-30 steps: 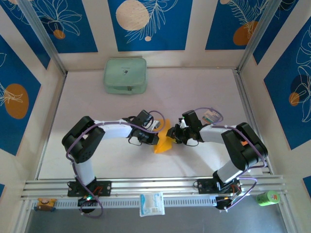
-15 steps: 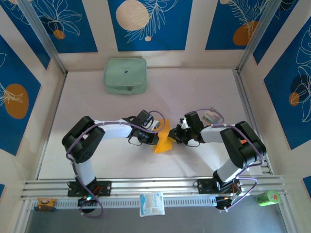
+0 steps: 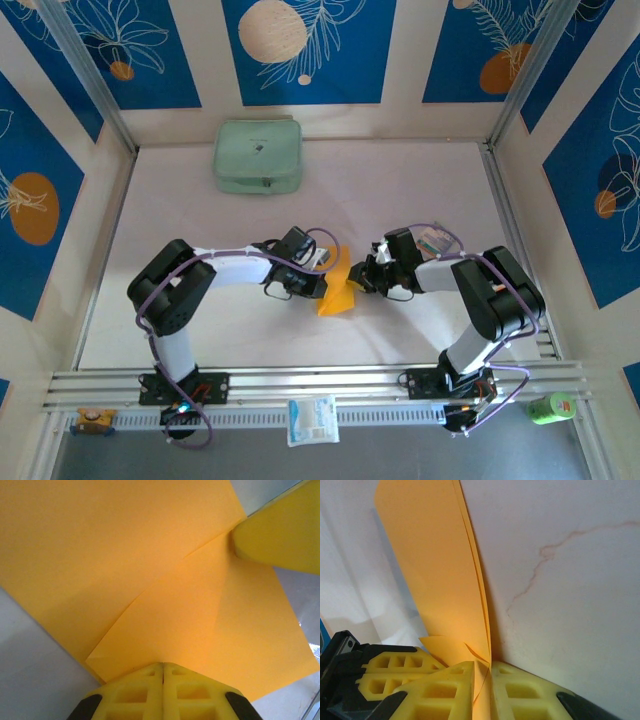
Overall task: Fold a paper plane with a square sheet of paper (pick it up from the middle)
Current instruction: Turn over the paper at the center of the table.
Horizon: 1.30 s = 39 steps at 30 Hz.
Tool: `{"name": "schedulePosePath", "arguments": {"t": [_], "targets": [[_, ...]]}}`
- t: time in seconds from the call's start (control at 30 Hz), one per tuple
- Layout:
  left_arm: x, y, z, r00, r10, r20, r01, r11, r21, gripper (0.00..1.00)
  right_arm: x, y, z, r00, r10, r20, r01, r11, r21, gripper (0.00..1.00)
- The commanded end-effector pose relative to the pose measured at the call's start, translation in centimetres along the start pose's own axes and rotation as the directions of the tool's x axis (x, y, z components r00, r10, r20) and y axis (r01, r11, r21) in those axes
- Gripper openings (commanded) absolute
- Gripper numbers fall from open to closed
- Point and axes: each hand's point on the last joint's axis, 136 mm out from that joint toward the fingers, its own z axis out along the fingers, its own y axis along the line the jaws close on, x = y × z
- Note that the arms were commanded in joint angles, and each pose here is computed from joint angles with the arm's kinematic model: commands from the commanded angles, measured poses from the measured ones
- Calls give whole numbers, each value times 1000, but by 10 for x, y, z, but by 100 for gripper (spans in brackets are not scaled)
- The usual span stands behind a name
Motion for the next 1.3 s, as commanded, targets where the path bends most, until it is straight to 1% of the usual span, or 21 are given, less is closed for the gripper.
{"name": "schedulePosePath", "arguments": {"t": [0.0,0.37,0.4,0.53,0.9,1.07,1.13,1.27], "targets": [[9,7,-1,999,-22,-25,22,1000,-11,8,4,-2,4,1000,-20,-23,20,1000,-14,16],[9,5,-2,999,-23,-24,23,1000,-5,9,4,-1,6,999,-22,-32,21,999,-33,15],[10,5,-2,999,-22,-24,22,1000,-6,9,4,-1,6,999,-23,-33,22,999,-36,13],[8,3,-3,1000,-22,-19,22,1000,-2,11,3,-2,6,999,-19,-30,18,999,-33,12],[0,-4,-13,1000,-6,15,6,1000,7,19,1,2,0,1000,-28,-12,28,999,-29,8],[-4,-11,-24,998,2,63,-4,1000,27,21,4,-4,-5,1000,13,-12,-13,1000,16,7],[-6,-15,-29,995,0,95,-4,999,40,21,7,-6,-10,999,35,-7,-34,997,64,7],[-8,-20,-41,990,-26,136,18,998,58,22,9,-4,-17,998,71,2,-70,992,101,7]]}}
